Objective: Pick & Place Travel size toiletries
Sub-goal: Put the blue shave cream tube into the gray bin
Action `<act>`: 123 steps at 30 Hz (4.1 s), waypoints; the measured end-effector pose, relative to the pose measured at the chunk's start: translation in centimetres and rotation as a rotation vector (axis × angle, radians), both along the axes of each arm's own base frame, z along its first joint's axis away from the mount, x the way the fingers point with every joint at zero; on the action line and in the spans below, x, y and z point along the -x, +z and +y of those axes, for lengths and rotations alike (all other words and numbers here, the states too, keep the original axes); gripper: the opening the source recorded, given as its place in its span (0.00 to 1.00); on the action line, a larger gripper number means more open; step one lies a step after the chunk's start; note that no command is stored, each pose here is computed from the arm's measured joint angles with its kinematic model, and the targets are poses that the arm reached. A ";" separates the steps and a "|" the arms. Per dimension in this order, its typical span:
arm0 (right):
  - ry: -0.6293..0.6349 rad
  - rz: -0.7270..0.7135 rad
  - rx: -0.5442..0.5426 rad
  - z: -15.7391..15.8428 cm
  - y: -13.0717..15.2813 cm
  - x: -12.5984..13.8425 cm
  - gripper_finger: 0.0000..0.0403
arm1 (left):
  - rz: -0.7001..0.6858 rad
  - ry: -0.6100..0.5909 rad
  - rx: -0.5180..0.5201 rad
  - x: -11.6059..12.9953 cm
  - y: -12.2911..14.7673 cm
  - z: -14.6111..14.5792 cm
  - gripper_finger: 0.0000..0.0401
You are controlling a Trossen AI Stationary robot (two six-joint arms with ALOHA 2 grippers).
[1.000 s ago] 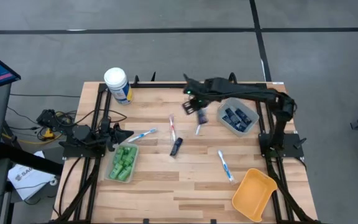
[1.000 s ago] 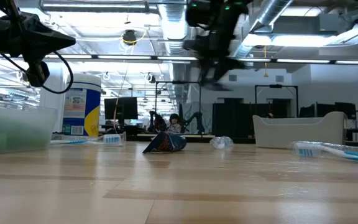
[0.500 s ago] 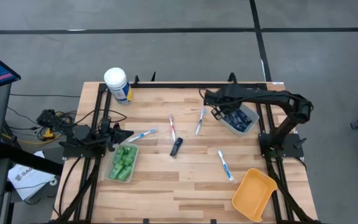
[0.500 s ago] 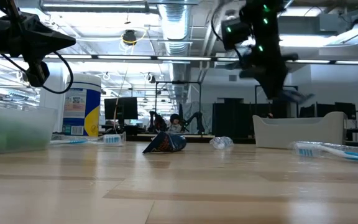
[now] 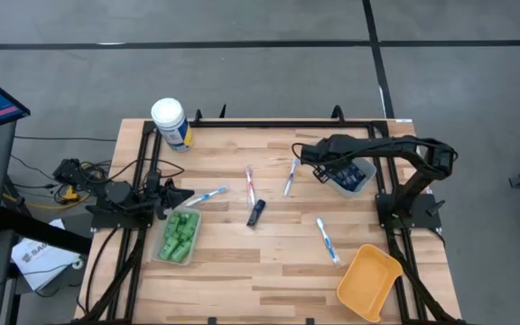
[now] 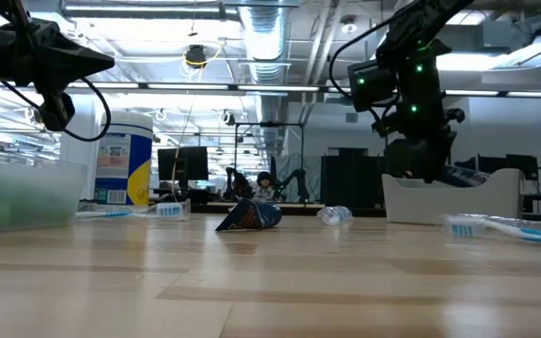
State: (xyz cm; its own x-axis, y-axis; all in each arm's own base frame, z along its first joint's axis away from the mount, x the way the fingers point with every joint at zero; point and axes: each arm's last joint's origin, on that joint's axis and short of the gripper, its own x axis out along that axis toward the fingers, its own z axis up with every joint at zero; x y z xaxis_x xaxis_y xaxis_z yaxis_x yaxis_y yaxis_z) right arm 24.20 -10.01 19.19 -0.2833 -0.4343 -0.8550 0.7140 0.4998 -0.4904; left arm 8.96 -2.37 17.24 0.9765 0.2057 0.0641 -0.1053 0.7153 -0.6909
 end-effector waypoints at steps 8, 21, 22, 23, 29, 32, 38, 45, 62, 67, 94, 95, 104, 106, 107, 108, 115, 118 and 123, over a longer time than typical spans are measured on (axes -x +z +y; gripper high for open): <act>0.095 0.000 0.009 -0.2 0.0 -0.5 0.33 | 0.000 0.000 0.000 0.0 0.0 0.0 0.00; 0.156 -0.030 0.003 -0.3 -0.1 -1.1 0.35 | 0.000 0.000 0.000 0.0 0.0 0.0 0.00; 0.162 -0.035 0.000 -0.3 -0.1 -1.1 0.35 | 0.000 0.000 0.000 0.0 0.0 0.0 0.00; 0.169 -0.040 -0.007 -0.3 -0.1 -1.2 0.36 | 0.000 0.000 0.000 0.0 0.0 0.0 0.00; 0.185 -0.070 -0.026 -0.4 -0.1 -1.5 0.43 | 0.000 0.000 0.000 0.0 0.0 0.0 0.00; 0.198 -0.090 -0.046 -0.4 0.2 -1.8 0.49 | 0.000 0.000 0.000 0.0 0.0 0.0 0.00; 0.223 -0.254 -0.125 -0.3 2.8 -3.8 0.62 | 0.000 0.000 0.000 0.0 0.0 0.0 0.00; 0.527 -0.650 -0.161 4.5 7.7 -9.5 0.63 | 0.000 0.000 0.000 0.0 0.0 0.0 0.00; 1.262 -0.307 -0.209 11.5 -0.4 -16.7 0.63 | 0.000 0.000 0.000 0.0 0.0 0.0 0.00; 1.398 -0.229 -0.193 11.4 -0.6 -19.2 0.63 | 0.000 0.000 0.000 0.0 0.0 0.0 0.00; 1.410 -0.041 -0.494 10.2 -4.6 -20.2 0.43 | -0.001 0.000 0.000 0.0 0.0 0.0 0.00; 1.410 -0.039 -0.495 10.2 -4.6 -20.2 0.40 | -0.001 0.000 0.000 0.0 0.0 0.0 0.00; 1.344 -0.051 -0.506 10.4 -4.6 -20.0 0.28 | -0.001 0.000 0.000 0.0 0.0 0.0 0.00; 1.324 -0.061 -0.511 10.6 -4.4 -20.0 0.29 | -0.001 0.000 0.000 0.0 0.0 0.0 0.00; 1.317 -0.071 -0.528 10.7 -4.0 -19.8 0.29 | -0.001 0.000 0.000 0.0 0.0 0.0 0.00; 1.309 -0.095 -0.539 10.8 -3.4 -19.7 0.29 | -0.001 0.000 0.000 0.0 0.0 0.0 0.00; 1.168 -0.309 -0.493 9.5 4.0 -17.2 0.29 | -0.001 0.000 0.000 0.0 0.0 0.0 0.00; 1.013 -0.375 -0.445 7.2 6.1 -15.0 0.29 | -0.001 0.000 0.000 0.0 0.0 0.0 0.00; 0.667 -0.361 -0.336 4.0 6.7 -9.1 0.29 | -0.001 0.000 0.000 0.0 0.0 0.0 0.00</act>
